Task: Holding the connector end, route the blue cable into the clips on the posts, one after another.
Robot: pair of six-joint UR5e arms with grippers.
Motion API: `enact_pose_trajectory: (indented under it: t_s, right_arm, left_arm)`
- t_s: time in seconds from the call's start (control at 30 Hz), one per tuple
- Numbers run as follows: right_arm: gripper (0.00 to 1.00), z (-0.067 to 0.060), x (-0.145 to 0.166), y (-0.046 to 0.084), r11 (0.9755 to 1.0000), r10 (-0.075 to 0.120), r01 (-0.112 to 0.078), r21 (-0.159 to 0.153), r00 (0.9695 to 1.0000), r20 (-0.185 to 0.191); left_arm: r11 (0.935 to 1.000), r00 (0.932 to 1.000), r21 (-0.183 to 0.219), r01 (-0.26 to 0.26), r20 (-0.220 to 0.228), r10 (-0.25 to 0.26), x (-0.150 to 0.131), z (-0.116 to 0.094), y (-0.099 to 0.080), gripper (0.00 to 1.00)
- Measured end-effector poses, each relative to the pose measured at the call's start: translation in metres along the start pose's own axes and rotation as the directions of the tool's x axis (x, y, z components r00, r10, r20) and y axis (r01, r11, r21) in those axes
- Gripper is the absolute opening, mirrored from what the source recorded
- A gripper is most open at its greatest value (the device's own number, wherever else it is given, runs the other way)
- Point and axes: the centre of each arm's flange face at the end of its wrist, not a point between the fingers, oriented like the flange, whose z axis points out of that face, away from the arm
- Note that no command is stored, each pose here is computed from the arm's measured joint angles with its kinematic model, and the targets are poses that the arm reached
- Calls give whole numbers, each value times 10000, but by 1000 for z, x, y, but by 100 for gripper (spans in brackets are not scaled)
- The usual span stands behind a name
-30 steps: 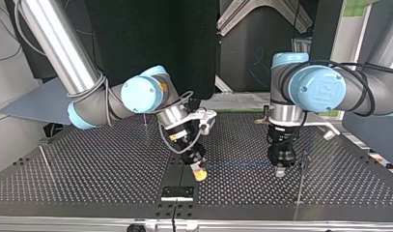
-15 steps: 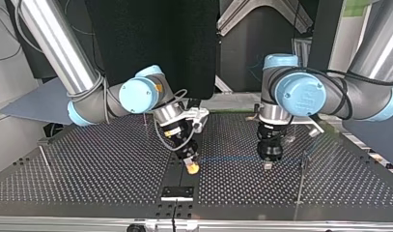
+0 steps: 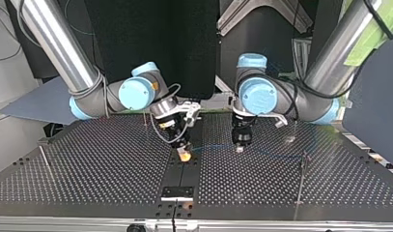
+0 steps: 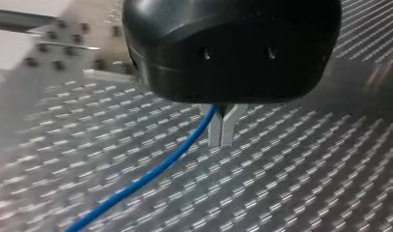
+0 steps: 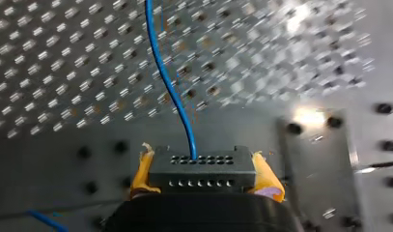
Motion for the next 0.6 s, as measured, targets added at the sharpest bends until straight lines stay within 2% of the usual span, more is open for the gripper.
enact_pose_trajectory:
  t_s: [0.17,0.4,0.6]
  right_arm:
    - [0,-8,-19,12,9995,-147,157,-267,9992,374]
    - [0,-19,-43,29,9972,-308,366,-654,9957,875]
    - [0,-28,-60,38,9956,-297,393,-847,9933,1120]
  left_arm:
    - [10000,9997,-53,-62,-221,61,12,-2,-10,0]
    - [10000,9996,-18,-9,-297,9,18,-5,-14,0]
    - [9999,9997,80,87,-250,-85,28,-8,-17,0]
